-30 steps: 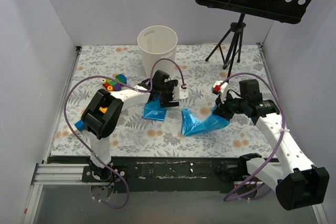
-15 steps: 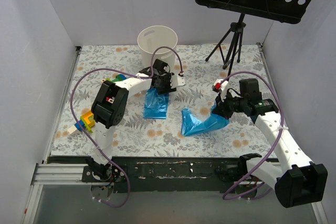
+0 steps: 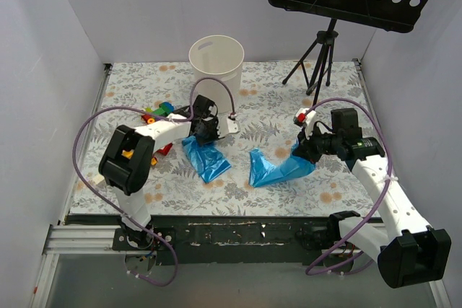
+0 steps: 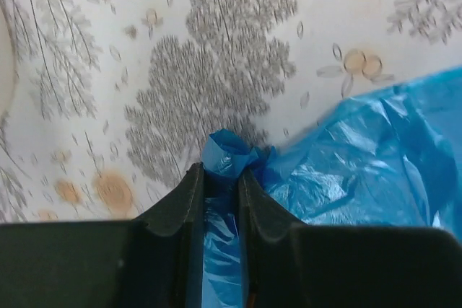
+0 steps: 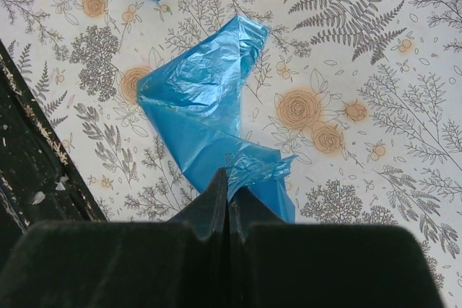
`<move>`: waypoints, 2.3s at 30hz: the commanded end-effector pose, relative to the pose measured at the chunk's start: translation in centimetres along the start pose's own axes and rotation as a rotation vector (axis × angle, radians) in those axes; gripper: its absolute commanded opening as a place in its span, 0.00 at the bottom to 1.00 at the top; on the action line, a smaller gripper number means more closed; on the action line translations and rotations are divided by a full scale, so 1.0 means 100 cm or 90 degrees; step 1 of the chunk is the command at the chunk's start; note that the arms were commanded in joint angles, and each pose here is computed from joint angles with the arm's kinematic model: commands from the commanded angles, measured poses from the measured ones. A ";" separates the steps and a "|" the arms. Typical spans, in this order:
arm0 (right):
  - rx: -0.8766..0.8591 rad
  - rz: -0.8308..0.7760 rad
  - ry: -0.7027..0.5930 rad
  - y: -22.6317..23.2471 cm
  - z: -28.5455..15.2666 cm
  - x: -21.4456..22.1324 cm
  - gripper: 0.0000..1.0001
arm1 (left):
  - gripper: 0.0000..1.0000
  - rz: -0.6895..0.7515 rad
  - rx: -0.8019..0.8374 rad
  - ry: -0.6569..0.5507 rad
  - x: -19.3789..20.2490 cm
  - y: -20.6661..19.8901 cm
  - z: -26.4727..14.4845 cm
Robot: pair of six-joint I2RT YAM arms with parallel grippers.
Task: Put the trash bags into the trash bin
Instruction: Pick up the trash bag from the center of the board, then place the trash bag at the center of the board, then unfold the trash bag at the center of the board.
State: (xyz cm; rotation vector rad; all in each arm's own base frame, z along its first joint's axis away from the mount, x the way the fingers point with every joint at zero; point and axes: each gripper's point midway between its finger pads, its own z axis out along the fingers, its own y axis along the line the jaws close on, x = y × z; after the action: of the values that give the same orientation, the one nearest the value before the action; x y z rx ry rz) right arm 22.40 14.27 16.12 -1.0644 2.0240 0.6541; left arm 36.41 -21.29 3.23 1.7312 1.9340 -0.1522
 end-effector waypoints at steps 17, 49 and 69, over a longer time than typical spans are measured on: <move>-0.014 -0.123 -0.168 0.008 -0.036 -0.099 0.01 | 0.00 -0.400 -0.483 0.184 0.225 0.179 -0.228; -0.140 -0.214 -0.495 0.058 -0.144 -0.325 0.01 | 0.91 -0.509 -0.286 -0.274 0.053 0.094 -0.283; -0.242 -0.318 -0.556 0.096 -0.185 -0.369 0.01 | 0.93 -0.184 0.100 -0.553 -0.229 -0.048 -0.148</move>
State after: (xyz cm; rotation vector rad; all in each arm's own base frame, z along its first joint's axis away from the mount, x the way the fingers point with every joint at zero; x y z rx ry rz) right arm 23.87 23.52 54.86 -1.1085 0.9799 1.0396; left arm 26.52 -33.57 23.08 1.1855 1.6112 -0.9734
